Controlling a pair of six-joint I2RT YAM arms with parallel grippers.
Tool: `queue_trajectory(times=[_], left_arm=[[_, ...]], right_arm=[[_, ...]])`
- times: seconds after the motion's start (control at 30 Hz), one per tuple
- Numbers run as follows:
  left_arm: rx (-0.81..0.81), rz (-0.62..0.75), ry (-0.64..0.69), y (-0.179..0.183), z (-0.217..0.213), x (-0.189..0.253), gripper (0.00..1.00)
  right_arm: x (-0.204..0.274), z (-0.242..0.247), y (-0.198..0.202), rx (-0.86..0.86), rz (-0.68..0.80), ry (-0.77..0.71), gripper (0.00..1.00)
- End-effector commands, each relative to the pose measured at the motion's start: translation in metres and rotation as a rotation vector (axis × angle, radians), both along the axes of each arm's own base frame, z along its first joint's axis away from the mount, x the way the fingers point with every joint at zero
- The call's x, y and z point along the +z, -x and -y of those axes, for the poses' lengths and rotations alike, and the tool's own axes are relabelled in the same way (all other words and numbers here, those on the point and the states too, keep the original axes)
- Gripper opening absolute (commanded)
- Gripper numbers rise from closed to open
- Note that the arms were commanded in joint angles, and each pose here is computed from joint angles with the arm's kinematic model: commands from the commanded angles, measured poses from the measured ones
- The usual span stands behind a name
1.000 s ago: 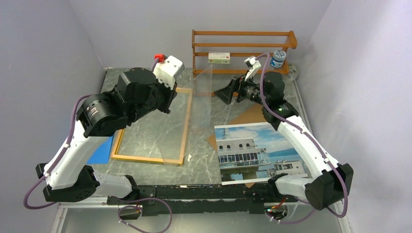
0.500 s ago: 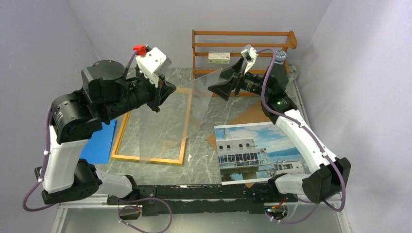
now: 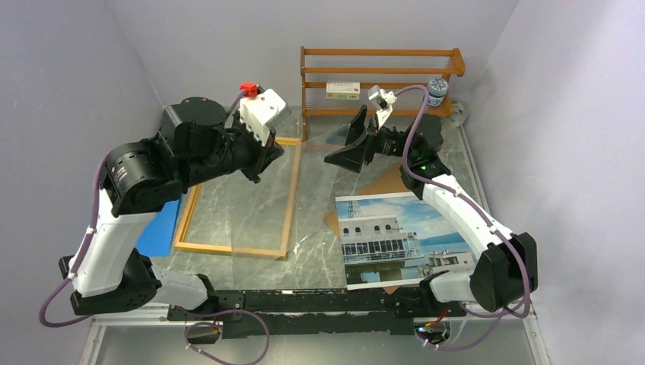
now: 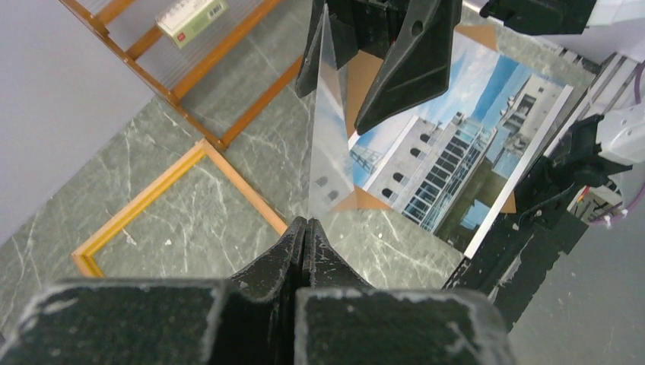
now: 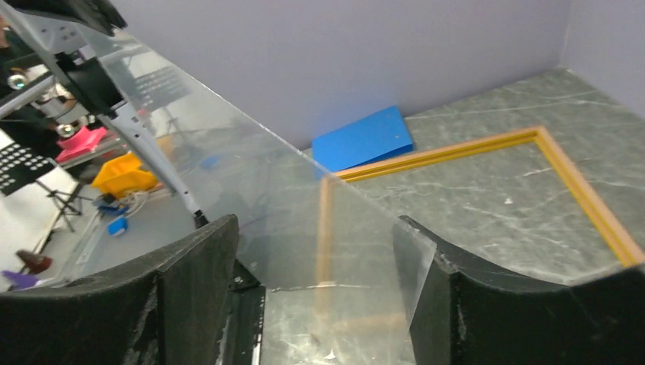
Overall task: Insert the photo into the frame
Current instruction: Pick up the photo frame item at the center of the board.
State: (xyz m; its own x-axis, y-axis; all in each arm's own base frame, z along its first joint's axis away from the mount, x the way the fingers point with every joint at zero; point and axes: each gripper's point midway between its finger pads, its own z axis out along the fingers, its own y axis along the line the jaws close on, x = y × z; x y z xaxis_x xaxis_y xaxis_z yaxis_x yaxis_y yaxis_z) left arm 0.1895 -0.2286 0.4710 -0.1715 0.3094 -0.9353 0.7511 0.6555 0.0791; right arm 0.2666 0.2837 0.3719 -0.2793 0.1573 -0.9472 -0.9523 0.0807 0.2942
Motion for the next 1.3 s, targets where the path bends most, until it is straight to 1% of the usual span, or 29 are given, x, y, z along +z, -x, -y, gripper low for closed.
queue_trajectory(times=[0.0, 0.1, 0.23, 0.3, 0.4, 0.43, 0.53, 0.57, 0.63, 0.67, 0.7, 0.73, 0.77, 0.83, 0.87, 0.9, 0.93, 1.03, 1.1, 1.13, 1.17, 1.27], left_arm=[[-0.011, 0.022, 0.053, 0.004, -0.002, 0.009, 0.03], [-0.001, 0.025, 0.052, 0.004, -0.005, 0.009, 0.03], [0.000, 0.038, 0.069, 0.008, -0.010, 0.013, 0.03], [-0.003, 0.015, 0.097, 0.011, -0.008, 0.014, 0.03], [-0.007, 0.004, 0.105, 0.013, -0.008, 0.014, 0.03], [-0.004, 0.005, 0.108, 0.013, -0.009, 0.015, 0.03], [-0.008, 0.005, 0.124, 0.016, -0.010, 0.018, 0.03], [-0.006, 0.007, 0.137, 0.016, -0.010, 0.020, 0.03], [0.002, 0.008, 0.162, 0.016, -0.011, 0.025, 0.03], [0.017, 0.007, 0.176, 0.015, -0.012, 0.027, 0.04], [0.028, 0.009, 0.184, 0.014, -0.013, 0.029, 0.10], [0.040, 0.008, 0.189, 0.013, -0.014, 0.030, 0.19], [0.053, 0.007, 0.197, 0.012, -0.015, 0.032, 0.32], [0.077, 0.009, 0.206, 0.009, -0.017, 0.034, 0.63], [0.090, 0.010, 0.208, 0.007, -0.018, 0.034, 0.77], [0.106, 0.014, 0.212, 0.005, -0.020, 0.035, 0.87], [0.128, 0.022, 0.215, 0.002, -0.022, 0.035, 0.92], [0.182, 0.061, 0.230, -0.006, -0.029, 0.037, 0.94], [0.180, 0.089, 0.256, -0.005, -0.032, 0.041, 0.94], [0.175, 0.101, 0.271, -0.004, -0.032, 0.042, 0.94], [0.170, 0.127, 0.305, -0.003, -0.034, 0.049, 0.94], [0.166, 0.160, 0.344, -0.002, -0.036, 0.054, 0.94]], right_arm=[[0.014, 0.002, 0.028, 0.133, 0.078, -0.049, 0.72], [0.011, 0.004, 0.032, 0.142, 0.071, -0.052, 0.60], [0.015, 0.011, 0.049, 0.180, 0.104, -0.083, 0.50], [0.019, 0.016, 0.058, 0.207, 0.082, -0.107, 0.41], [0.026, 0.025, 0.068, 0.249, 0.073, -0.141, 0.30], [0.028, 0.028, 0.073, 0.266, 0.079, -0.154, 0.25], [0.036, 0.034, 0.081, 0.312, 0.075, -0.189, 0.04], [0.037, 0.035, 0.080, 0.316, 0.060, -0.189, 0.00], [0.038, 0.036, 0.080, 0.321, 0.063, -0.178, 0.00], [0.040, 0.037, 0.080, 0.318, 0.068, -0.176, 0.00], [0.041, 0.037, 0.080, 0.314, 0.070, -0.175, 0.00], [0.043, 0.038, 0.079, 0.308, 0.067, -0.170, 0.00], [0.046, 0.039, 0.080, 0.306, 0.071, -0.167, 0.00], [0.052, 0.039, 0.079, 0.294, 0.071, -0.151, 0.00], [0.054, 0.039, 0.079, 0.287, 0.073, -0.141, 0.00], [0.057, 0.039, 0.078, 0.270, 0.074, -0.132, 0.00], [0.058, 0.039, 0.075, 0.246, 0.100, -0.120, 0.00], [0.056, 0.039, 0.063, 0.135, 0.120, -0.067, 0.00], [0.056, 0.043, 0.052, 0.006, 0.141, -0.003, 0.00], [0.052, 0.046, 0.050, -0.044, 0.119, 0.034, 0.00], [0.058, 0.049, 0.051, -0.073, 0.138, 0.035, 0.00], [0.078, 0.059, 0.054, -0.159, 0.166, 0.029, 0.00]])
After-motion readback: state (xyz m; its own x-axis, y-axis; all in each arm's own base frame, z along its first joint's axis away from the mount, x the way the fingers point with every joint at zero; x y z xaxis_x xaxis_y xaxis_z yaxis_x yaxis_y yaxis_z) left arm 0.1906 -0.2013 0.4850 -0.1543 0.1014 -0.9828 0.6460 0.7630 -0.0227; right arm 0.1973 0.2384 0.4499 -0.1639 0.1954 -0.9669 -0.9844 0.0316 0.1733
